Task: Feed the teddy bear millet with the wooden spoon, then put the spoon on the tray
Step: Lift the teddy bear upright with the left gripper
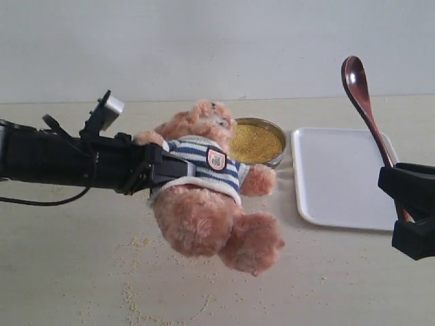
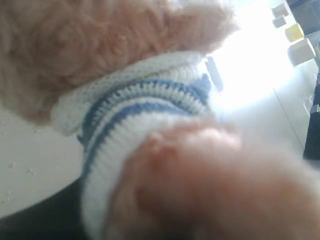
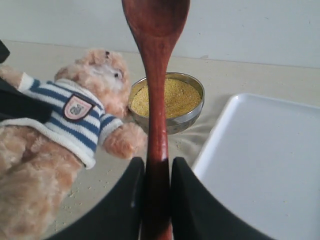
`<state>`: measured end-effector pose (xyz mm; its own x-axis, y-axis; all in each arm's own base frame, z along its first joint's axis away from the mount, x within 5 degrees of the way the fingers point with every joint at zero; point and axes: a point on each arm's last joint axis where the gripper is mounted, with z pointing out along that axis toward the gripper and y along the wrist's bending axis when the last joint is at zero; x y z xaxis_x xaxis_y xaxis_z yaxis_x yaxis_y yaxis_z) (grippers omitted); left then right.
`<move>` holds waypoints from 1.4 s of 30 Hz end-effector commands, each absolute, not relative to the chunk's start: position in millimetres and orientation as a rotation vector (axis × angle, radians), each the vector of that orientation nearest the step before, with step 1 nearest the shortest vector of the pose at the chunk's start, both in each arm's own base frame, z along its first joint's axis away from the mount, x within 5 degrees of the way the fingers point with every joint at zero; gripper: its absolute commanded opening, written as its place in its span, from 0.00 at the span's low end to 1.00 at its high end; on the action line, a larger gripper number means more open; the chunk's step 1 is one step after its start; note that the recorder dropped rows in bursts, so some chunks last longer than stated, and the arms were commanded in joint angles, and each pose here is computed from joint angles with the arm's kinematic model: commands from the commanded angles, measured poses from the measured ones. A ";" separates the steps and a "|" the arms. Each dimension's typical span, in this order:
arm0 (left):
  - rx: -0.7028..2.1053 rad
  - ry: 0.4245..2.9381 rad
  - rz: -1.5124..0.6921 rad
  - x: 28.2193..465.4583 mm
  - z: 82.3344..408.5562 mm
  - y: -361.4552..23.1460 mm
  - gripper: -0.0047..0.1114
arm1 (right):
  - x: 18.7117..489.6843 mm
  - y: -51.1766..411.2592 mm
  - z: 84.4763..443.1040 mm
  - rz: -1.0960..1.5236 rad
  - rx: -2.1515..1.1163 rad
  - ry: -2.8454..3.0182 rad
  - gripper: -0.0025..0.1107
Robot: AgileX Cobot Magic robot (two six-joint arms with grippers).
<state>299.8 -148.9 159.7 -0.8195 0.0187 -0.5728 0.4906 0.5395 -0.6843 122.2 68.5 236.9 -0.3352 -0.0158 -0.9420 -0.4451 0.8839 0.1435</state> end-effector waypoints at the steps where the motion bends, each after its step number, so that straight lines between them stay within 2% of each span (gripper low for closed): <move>1: 0.499 2.150 -1.248 290.4 202.6 -146.3 0.08 | 121.4 68.4 237.9 0.456 -0.346 1.861 0.02; 6: 0.660 2.112 -1.150 269.7 239.6 -137.9 0.08 | 121.4 68.4 237.7 0.455 -0.346 1.863 0.02; 9: 0.733 2.143 -1.064 256.4 248.2 -131.4 0.08 | 121.4 68.4 237.7 0.441 -0.365 1.858 0.02; 13: 0.794 2.222 -0.968 241.6 241.4 -123.5 0.08 | 121.4 68.4 237.7 0.432 -0.378 1.854 0.02; 22: 0.698 2.272 -1.030 225.1 216.2 -108.5 0.08 | 121.7 68.6 239.0 0.431 -0.379 1.850 0.02; 26: 0.564 2.192 -1.111 225.1 213.6 -96.5 0.08 | 121.9 68.7 239.8 0.432 -0.378 1.848 0.02; 34: 0.438 2.163 -1.112 230.8 214.3 -68.1 0.08 | 121.9 68.7 239.8 0.432 -0.378 1.848 0.02; 42: 0.430 2.146 -1.160 229.5 216.7 -66.3 0.08 | 121.9 68.8 240.0 0.433 -0.378 1.846 0.02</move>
<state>231.9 -64.6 212.2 -0.7362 0.0032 -0.6767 0.5485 0.5885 -0.5940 122.2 68.5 236.9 -0.3206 -0.0446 -0.9462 -0.4559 0.8828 0.1129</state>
